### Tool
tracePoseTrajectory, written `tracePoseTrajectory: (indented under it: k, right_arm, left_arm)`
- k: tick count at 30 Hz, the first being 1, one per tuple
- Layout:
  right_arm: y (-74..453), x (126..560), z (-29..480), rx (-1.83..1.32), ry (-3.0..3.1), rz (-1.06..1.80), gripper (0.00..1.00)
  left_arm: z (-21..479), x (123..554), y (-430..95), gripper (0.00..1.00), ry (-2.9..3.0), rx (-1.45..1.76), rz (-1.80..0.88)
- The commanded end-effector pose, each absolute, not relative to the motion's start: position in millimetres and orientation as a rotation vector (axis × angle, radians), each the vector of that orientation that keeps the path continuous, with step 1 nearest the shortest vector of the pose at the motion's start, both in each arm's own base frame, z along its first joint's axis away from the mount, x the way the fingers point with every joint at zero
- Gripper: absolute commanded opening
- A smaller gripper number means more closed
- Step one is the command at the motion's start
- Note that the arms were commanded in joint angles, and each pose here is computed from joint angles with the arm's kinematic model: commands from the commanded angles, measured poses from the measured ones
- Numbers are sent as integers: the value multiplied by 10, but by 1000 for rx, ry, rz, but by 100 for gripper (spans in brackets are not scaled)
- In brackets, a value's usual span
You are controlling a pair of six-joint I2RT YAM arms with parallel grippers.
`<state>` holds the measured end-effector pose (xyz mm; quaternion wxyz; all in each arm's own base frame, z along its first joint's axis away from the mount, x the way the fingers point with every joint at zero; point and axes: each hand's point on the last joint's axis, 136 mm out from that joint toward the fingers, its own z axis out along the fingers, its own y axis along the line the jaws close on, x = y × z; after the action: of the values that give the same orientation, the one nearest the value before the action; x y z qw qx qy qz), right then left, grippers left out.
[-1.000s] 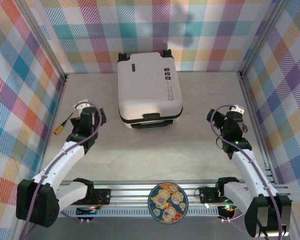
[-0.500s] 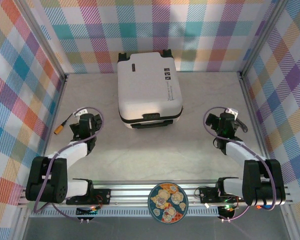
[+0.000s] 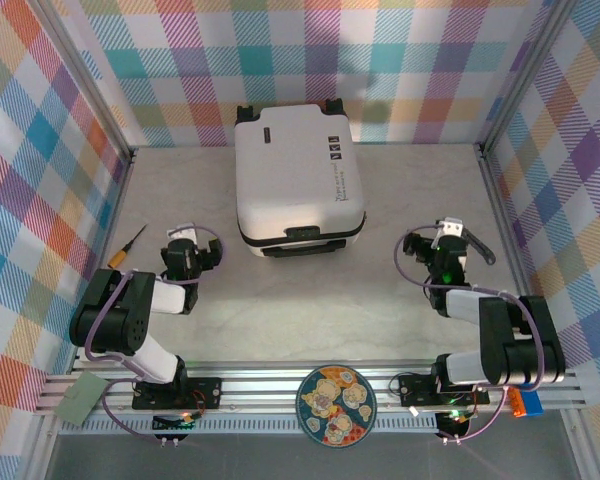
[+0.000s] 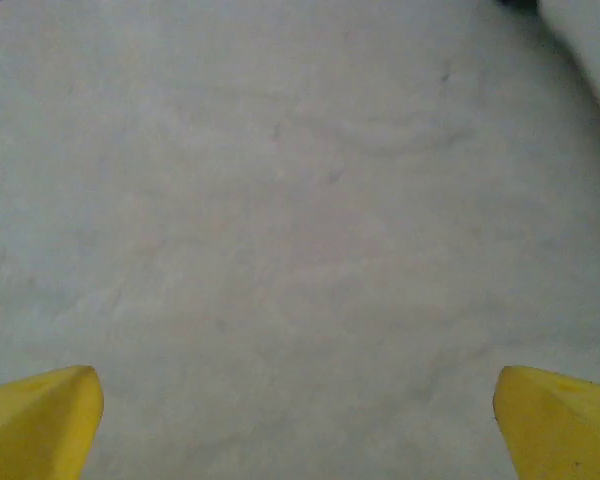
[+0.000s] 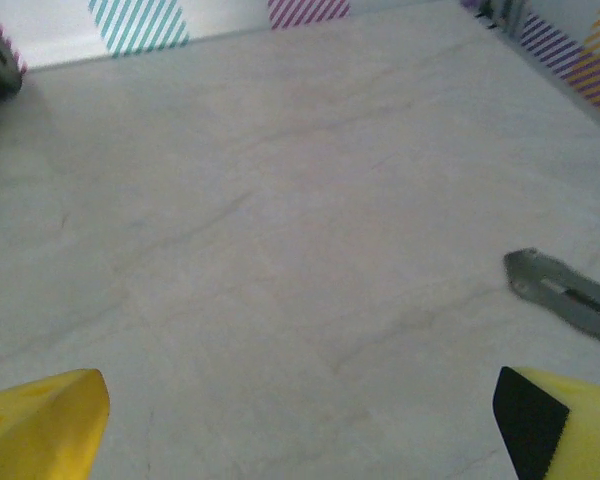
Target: Pack the luggage
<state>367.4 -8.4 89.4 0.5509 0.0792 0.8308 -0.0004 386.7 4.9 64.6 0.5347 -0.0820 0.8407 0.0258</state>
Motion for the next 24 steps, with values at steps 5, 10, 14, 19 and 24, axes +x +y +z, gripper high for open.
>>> tracePoseTrajectory:
  k: [5,10,14,19,24]
  right_arm:
    - [274,3961,889,-67,1956,141,99]
    - [240,3970,912,-50,1949,124,99]
    - [232,3974,910,-43,1958,133,99]
    - [228,3981,911,-43,1959,138,99]
    - [226,3978,909,-41,1960,140,99]
  left_arm:
    - [824,3983,-8,100,1948,-146,26]
    - [828,3984,-18,100,1947,-142,24]
    - [830,3985,-12,100,1946,-143,27]
    - [829,3984,-16,100,1947,-141,25]
    - [825,3986,-19,100,1949,-139,27]
